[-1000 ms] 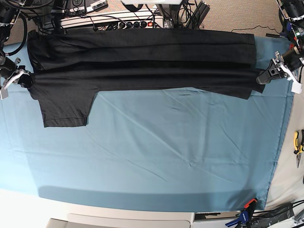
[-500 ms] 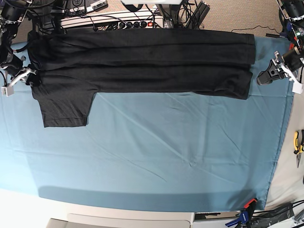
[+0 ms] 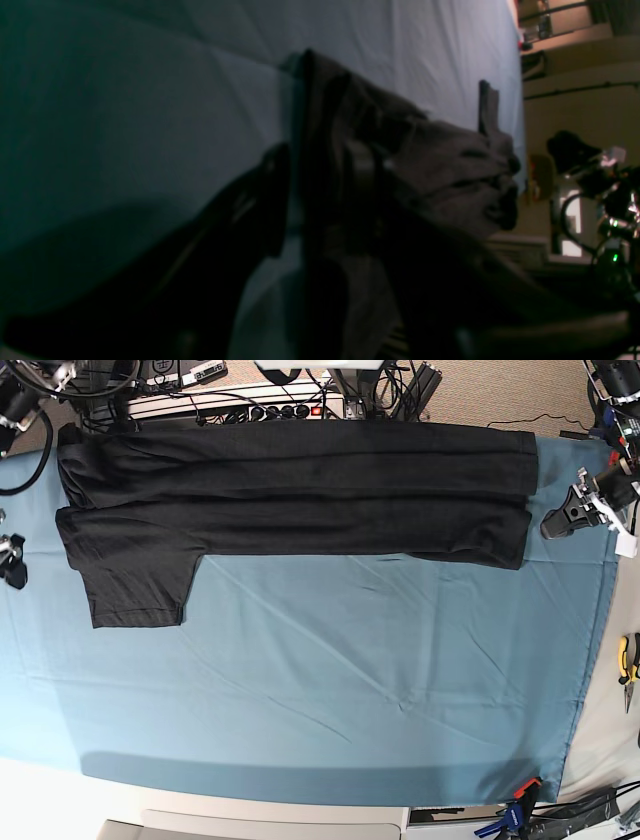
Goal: Fold the T-shirt properly
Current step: 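Move the right gripper to the sleeve end of the folded strip and grasp it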
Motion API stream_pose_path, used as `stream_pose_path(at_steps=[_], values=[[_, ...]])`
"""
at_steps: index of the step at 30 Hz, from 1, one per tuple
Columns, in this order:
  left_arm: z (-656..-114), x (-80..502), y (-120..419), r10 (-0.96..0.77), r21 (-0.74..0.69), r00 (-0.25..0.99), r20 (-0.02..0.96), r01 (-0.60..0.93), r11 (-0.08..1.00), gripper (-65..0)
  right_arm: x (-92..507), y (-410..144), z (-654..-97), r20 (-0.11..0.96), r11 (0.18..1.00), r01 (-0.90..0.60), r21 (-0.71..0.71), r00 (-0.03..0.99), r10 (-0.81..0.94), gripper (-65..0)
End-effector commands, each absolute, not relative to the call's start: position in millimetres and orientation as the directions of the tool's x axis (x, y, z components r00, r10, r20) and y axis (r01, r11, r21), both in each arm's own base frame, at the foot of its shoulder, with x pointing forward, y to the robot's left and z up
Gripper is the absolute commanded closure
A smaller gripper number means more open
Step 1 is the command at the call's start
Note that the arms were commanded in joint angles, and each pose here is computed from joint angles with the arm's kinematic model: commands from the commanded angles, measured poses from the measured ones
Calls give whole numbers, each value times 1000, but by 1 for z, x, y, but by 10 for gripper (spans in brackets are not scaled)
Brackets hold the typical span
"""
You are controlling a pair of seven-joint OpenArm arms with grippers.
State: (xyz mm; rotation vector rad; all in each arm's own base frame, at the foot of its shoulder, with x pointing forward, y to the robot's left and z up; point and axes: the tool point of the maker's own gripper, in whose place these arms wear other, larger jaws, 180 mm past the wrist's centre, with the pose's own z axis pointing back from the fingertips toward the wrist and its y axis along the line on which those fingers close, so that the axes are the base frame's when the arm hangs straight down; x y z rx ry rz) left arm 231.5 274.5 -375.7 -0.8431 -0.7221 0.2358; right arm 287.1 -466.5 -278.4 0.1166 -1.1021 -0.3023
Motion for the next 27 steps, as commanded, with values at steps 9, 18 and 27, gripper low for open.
stream_pose_path(at_steps=[9,18,27], values=[[-324,257,273,372,-663,667,646,247,707,-194,338,-434,-300,871,931,216,294,340,-354,-341],[-320,261,273,377,-657,650,659,256,709,-194,376,-421,-333,791,857,250,450,334,-513,-341],[-316,265,273,377,-654,642,668,264,708,-194,363,-394,-395,663,786,304,539,423,-618,-341]])
